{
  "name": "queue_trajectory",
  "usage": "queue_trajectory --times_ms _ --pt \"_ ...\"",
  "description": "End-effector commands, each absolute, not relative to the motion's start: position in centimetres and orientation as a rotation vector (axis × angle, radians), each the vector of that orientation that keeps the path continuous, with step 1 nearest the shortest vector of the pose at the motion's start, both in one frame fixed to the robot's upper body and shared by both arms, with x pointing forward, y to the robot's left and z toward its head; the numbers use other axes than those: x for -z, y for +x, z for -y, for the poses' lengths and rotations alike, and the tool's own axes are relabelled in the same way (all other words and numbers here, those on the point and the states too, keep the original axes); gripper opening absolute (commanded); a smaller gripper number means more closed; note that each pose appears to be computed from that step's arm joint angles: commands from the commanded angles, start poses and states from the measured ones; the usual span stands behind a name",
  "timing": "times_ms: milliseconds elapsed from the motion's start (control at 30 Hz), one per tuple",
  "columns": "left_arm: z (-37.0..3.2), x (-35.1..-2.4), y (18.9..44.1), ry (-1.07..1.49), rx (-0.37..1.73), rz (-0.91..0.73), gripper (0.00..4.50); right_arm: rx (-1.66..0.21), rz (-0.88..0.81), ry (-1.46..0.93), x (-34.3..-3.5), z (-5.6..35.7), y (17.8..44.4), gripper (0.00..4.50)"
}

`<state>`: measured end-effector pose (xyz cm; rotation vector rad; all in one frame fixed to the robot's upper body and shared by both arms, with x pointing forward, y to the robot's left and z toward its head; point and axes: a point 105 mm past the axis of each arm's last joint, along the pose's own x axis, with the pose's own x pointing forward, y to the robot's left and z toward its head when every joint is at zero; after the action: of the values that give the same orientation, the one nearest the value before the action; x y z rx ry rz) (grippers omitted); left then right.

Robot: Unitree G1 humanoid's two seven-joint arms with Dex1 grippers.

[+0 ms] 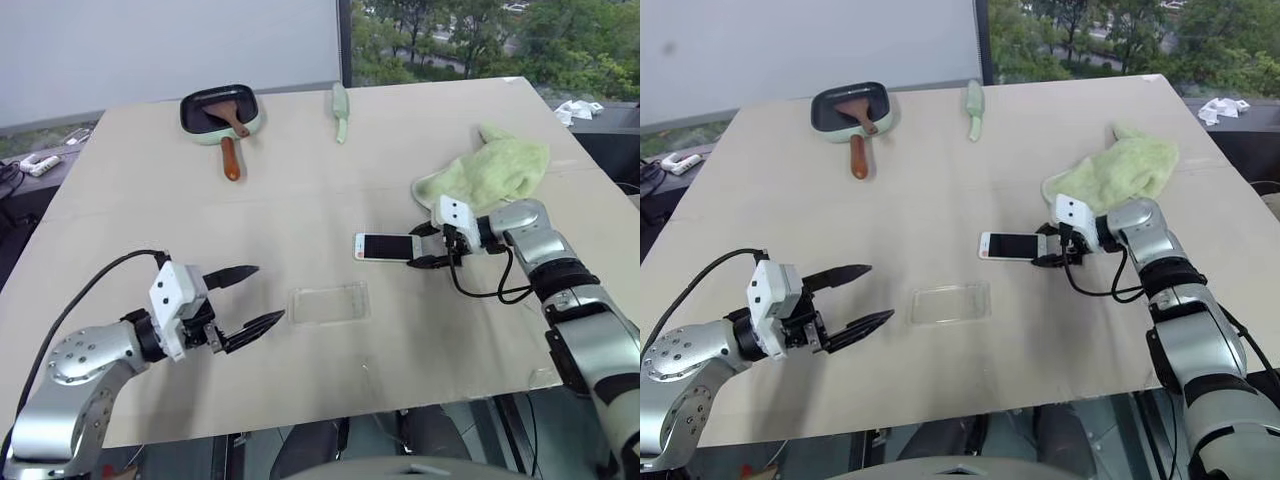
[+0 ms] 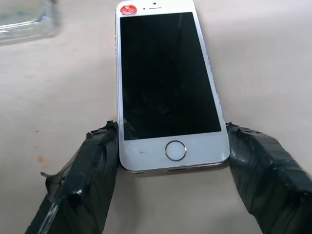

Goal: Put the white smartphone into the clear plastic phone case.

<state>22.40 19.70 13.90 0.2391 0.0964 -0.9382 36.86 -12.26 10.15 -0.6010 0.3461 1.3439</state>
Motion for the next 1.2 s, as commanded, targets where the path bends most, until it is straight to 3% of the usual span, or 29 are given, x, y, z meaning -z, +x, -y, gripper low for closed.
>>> queue_trajectory --times_ms 33,167,433,667,767,833,1033,1200 --pt "-19.7 -15.1 22.1 0.096 0.971 -0.030 4.50 -1.416 -0.264 -0.604 -13.3 10.8 35.1 3.01" --pt "-20.7 -13.6 21.8 0.126 1.026 -0.109 4.50 -1.466 -0.274 -0.624 -13.9 9.9 33.1 3.01" --pt "-20.8 -13.9 24.8 0.222 1.116 -0.098 4.50 -1.532 -0.296 -0.697 -14.4 7.5 29.9 3.01" --pt "-18.9 -13.1 25.9 0.282 1.221 -0.100 4.50 -1.470 -0.316 -0.810 -13.5 7.1 29.5 3.01" --pt "-18.2 -13.0 26.1 0.295 1.261 -0.085 3.79 -1.460 -0.315 -0.805 -13.5 6.7 29.4 3.01" --pt "-18.1 -12.9 26.3 0.306 1.270 -0.080 2.99 -1.456 -0.318 -0.805 -13.5 6.5 29.3 3.01" --pt "-17.1 -12.6 26.4 0.384 1.334 -0.075 0.02 -1.465 -0.332 -0.808 -13.4 5.9 28.7 3.01" --pt "-16.4 -12.4 26.5 0.430 1.373 -0.074 0.02 -1.469 -0.375 -0.822 -13.2 5.7 28.3 3.01"
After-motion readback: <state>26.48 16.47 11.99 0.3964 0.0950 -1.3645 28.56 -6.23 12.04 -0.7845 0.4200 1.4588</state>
